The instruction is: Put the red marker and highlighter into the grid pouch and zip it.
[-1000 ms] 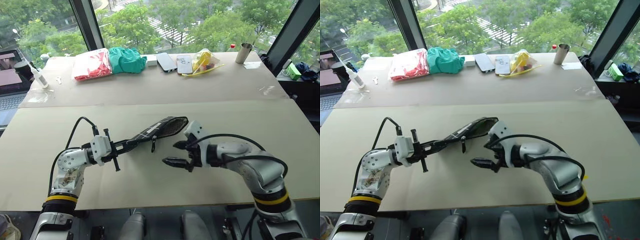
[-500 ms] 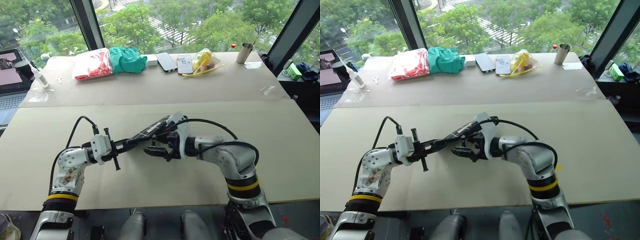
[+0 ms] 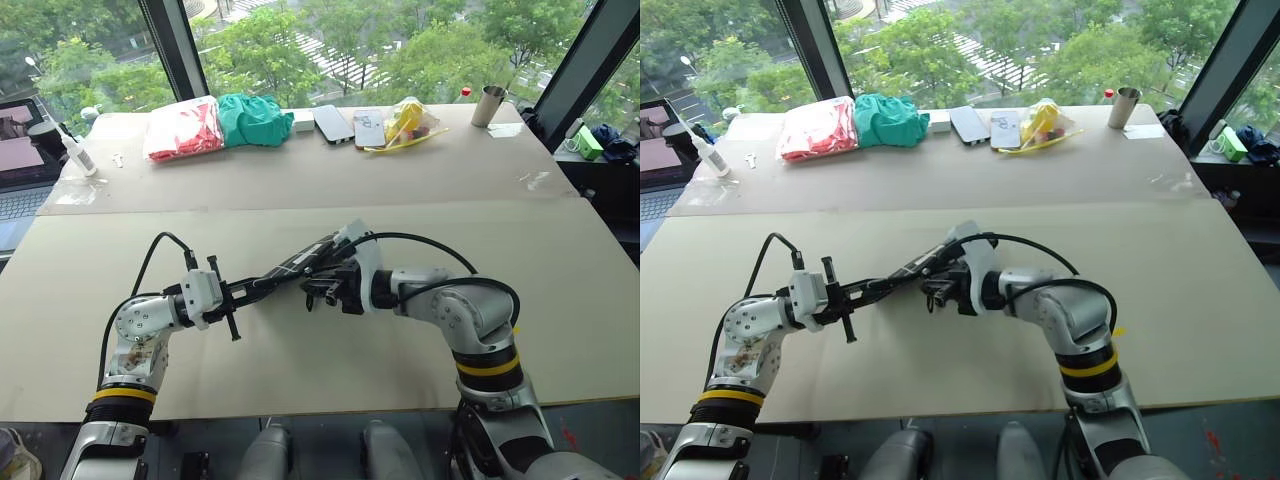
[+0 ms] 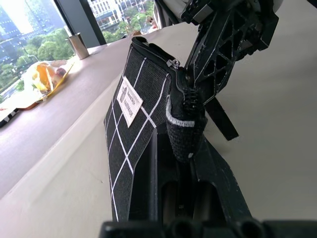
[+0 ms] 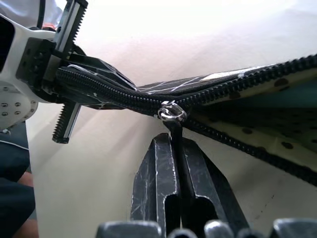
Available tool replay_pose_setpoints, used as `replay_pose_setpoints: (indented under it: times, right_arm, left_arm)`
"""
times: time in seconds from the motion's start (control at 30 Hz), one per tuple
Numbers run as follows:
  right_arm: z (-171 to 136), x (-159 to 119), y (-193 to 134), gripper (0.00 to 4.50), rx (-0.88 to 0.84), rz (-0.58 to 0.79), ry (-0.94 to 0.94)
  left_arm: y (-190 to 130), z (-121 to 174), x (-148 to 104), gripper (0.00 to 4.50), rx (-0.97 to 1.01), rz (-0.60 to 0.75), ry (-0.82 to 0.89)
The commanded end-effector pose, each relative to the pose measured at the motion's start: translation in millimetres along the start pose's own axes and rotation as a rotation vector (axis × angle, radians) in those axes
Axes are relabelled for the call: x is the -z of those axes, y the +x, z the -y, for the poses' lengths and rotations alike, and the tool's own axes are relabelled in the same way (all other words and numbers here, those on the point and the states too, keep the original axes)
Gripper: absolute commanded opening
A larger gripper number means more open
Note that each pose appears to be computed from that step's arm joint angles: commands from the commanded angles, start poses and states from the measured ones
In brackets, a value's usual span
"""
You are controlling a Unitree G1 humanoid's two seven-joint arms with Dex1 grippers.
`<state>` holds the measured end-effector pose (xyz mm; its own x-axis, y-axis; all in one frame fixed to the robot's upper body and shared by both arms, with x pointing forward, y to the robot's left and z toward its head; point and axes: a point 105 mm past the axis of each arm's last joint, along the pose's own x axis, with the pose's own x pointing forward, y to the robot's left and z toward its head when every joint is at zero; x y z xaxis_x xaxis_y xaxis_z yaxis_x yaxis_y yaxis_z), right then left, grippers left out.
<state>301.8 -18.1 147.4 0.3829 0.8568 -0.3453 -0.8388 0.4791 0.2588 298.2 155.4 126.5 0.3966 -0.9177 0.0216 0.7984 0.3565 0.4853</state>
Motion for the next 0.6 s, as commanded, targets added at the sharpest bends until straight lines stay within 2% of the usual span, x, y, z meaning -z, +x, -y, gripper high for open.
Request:
replay_pose_setpoints:
  times: [0.03,0.2,0.33,0.6]
  right_arm:
    - [-8,-17,-14,0.04,-0.024,0.067,-0.053]
    - [-3,-21,-36,0.04,-0.003,0.037,-0.135]
    - [25,-29,-77,0.04,0.081,-0.027,-0.31]
    - [84,-6,-131,0.04,0.162,-0.284,-0.564]
  left_arm:
    - [1,-2,-5,0.0,0.0,0.014,0.029]
    - [0,-2,-4,0.0,-0.003,0.014,0.03]
    - [-1,-2,-4,0.0,-0.003,0.01,0.029]
    - [0,-2,-4,0.0,-0.001,0.014,0.031]
